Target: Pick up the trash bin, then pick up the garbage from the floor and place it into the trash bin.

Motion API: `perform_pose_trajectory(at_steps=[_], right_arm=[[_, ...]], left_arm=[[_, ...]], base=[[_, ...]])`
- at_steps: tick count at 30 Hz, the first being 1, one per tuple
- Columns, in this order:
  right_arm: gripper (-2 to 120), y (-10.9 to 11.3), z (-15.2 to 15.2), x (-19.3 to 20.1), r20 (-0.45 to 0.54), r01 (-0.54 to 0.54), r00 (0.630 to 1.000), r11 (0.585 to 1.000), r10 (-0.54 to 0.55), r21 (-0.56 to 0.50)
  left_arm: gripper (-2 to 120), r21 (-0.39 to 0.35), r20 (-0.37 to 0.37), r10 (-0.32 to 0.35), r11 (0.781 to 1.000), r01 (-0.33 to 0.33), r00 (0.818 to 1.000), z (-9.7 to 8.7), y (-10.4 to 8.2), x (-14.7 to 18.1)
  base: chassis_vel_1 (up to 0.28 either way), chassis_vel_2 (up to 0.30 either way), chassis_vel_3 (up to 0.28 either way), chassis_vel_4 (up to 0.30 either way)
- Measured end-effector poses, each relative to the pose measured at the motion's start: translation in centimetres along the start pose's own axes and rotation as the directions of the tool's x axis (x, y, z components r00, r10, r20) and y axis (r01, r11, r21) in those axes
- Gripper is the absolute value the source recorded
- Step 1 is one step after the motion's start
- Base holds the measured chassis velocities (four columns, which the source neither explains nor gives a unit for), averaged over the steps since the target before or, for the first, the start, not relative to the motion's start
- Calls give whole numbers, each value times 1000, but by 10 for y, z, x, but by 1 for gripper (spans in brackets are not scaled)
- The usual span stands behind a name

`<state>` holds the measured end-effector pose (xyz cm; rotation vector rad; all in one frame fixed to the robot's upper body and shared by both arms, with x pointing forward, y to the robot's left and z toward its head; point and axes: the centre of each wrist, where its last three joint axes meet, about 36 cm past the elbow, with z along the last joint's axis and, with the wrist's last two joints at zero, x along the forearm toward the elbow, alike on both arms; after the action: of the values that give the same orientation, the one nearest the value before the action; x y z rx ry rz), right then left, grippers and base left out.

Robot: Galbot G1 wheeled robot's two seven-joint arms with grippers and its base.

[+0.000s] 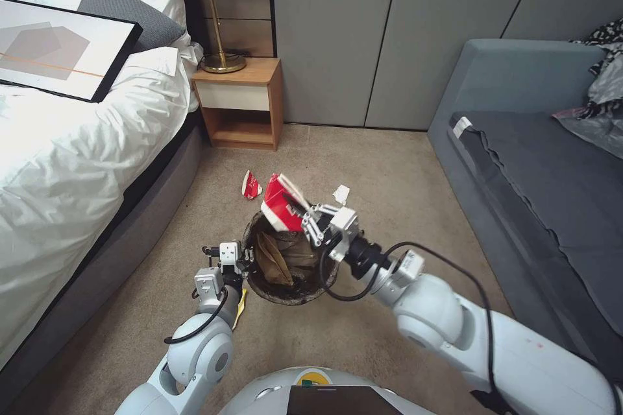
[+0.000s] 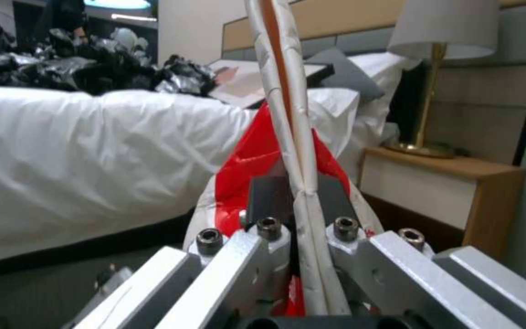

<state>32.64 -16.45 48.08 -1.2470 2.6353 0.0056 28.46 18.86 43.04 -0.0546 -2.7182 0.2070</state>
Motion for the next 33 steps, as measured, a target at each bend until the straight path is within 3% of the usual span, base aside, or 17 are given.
perform_pose_trajectory(at_steps=[8, 26, 33], right_arm=[[0, 8, 35, -5, -49, 9, 999, 1000, -10, -23], [-1, 1, 72, -3, -133, 3, 991, 1000, -1, 14], [21, 2, 69, -1, -137, -2, 991, 1000, 4, 18]], left_arm=[[4, -1, 11, -6, 1000, 6, 1000, -3, 3, 1], [4, 4, 22, -7, 1000, 7, 1000, -7, 4, 2], [4, 5, 23, -8, 1000, 8, 1000, -7, 4, 1]], base=[[0, 0, 0, 0], [0, 0, 0, 0], [0, 0, 0, 0]])
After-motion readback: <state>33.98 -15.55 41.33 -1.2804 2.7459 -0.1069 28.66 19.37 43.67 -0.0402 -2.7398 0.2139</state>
